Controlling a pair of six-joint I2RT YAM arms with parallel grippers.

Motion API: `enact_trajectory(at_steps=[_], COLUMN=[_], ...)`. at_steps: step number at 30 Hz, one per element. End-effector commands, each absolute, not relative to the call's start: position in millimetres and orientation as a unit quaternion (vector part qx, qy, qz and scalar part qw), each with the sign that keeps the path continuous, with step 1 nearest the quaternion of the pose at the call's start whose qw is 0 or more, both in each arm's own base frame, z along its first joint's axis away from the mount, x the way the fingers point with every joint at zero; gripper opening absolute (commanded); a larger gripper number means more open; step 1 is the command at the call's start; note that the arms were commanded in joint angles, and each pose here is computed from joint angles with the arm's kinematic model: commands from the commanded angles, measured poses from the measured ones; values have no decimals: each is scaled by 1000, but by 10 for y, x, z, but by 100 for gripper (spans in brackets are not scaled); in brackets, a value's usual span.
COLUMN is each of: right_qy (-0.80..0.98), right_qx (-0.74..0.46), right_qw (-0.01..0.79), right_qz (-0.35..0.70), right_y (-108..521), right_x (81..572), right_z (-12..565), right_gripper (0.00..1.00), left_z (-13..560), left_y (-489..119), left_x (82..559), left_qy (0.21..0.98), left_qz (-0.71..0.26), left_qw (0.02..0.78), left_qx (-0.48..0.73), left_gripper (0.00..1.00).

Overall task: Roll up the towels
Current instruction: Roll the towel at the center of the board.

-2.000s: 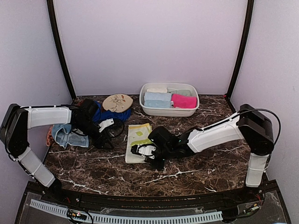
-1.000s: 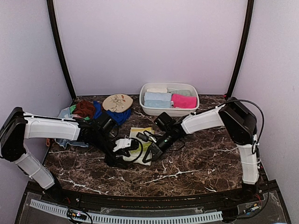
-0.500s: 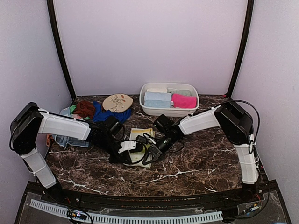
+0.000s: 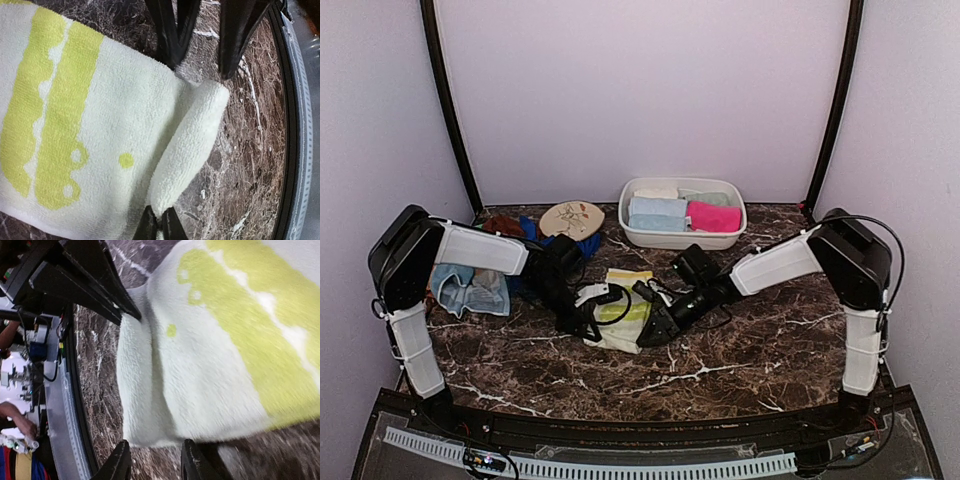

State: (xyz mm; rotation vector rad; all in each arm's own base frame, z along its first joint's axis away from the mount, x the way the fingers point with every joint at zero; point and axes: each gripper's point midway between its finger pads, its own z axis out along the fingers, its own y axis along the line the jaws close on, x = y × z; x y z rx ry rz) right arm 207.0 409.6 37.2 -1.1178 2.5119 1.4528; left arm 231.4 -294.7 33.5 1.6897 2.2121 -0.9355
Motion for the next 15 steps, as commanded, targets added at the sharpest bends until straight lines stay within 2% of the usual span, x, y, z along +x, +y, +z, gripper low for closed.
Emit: enact_trajectory(at_steps=[1, 5, 7, 15], right_qy=[820, 770, 746, 591], right_qx=[-373, -464, -504, -663], right_qw=[191, 353, 398, 458], right_qz=[390, 260, 176, -34], right_y=[3882, 3773, 3729, 4271], right_x=[2423, 2251, 2168, 1738], right_z=[606, 851, 847, 880], right_gripper=[49, 58, 59, 56], left_z=[375, 293, 301, 277], left_y=[-2870, -2853, -2874, -2875], left_x=[2193, 2212, 2214, 2286], left_qy=[764, 776, 777, 783], left_qz=[-358, -358, -371, -366], left_qw=[40, 10, -3, -21], left_qx=[535, 519, 508, 503], left_gripper=[0, 0, 0, 0])
